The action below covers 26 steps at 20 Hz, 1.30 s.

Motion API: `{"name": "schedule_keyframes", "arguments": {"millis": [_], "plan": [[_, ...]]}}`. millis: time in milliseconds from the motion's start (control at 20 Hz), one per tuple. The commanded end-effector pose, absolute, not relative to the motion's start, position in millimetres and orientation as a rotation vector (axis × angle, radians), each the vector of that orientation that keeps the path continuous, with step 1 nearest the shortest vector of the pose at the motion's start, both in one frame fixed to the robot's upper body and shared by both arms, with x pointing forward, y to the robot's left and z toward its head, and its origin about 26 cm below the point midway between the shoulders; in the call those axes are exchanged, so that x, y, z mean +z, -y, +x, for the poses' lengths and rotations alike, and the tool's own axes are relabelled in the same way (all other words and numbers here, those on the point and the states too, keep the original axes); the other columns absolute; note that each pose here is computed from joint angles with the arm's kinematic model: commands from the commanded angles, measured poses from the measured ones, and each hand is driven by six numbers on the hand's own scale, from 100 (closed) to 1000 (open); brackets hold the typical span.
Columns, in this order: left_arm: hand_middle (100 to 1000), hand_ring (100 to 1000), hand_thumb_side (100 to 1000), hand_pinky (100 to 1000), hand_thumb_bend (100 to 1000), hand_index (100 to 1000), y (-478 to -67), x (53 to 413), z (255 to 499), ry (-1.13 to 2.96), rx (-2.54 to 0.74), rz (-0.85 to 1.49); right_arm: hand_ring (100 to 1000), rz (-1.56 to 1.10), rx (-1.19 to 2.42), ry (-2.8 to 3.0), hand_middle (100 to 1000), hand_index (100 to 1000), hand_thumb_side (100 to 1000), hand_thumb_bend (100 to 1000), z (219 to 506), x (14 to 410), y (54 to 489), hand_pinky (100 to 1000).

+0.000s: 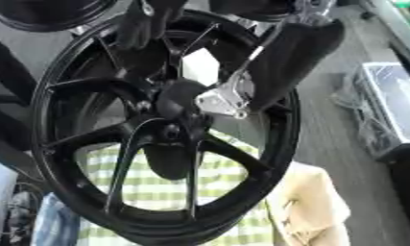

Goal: Pull the pin out of the wheel hub.

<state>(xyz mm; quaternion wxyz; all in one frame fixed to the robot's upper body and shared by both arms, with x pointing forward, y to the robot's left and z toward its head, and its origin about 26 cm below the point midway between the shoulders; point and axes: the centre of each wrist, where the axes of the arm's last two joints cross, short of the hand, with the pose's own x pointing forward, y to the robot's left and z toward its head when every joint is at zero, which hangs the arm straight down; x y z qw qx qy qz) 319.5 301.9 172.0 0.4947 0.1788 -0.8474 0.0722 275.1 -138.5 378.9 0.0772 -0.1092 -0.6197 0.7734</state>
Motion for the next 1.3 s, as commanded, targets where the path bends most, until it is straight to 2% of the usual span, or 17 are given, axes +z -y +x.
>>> {"name": "schedule_keyframes", "arguments": {"millis": [50, 200, 400, 450, 550, 900, 1000, 1050, 1300], "plan": [[690, 701, 751, 719, 296, 770, -308, 182, 319, 2.082, 0.17, 0.461, 808, -0.418, 2.33, 1.854, 772, 875, 437, 198, 272, 381, 139, 816], [690, 702, 752, 720, 296, 770, -308, 182, 319, 2.082, 0.17, 0.459, 812, -0.47, 2.329, 1.852, 773, 880, 489, 260, 273, 378, 138, 816], [690, 702, 752, 720, 296, 770, -307, 182, 319, 2.083, 0.168, 0.456, 812, -0.512, 2.336, 1.843, 773, 880, 490, 264, 273, 375, 137, 816], [691, 702, 753, 720, 296, 770, -307, 182, 319, 2.083, 0.168, 0.456, 800, -0.526, 2.329, 1.838, 772, 882, 533, 317, 274, 375, 139, 815], [693, 703, 754, 720, 296, 769, -307, 182, 319, 2.082, 0.166, 0.453, 800, -0.565, 2.315, 1.826, 773, 879, 540, 342, 275, 375, 141, 816], [692, 702, 754, 720, 295, 769, -306, 183, 319, 2.085, 0.171, 0.448, 801, -0.648, 2.292, 1.795, 763, 871, 546, 348, 292, 365, 138, 815], [692, 702, 754, 721, 296, 769, -306, 183, 319, 2.085, 0.171, 0.446, 804, -0.664, 2.28, 1.789, 761, 871, 533, 324, 300, 363, 139, 817], [692, 702, 753, 721, 296, 769, -306, 183, 320, 2.086, 0.171, 0.446, 806, -0.668, 2.27, 1.789, 760, 871, 534, 349, 304, 362, 140, 819], [692, 702, 753, 721, 297, 769, -304, 184, 320, 2.086, 0.172, 0.439, 807, -0.679, 2.215, 1.799, 759, 872, 525, 341, 327, 356, 143, 820]]}}
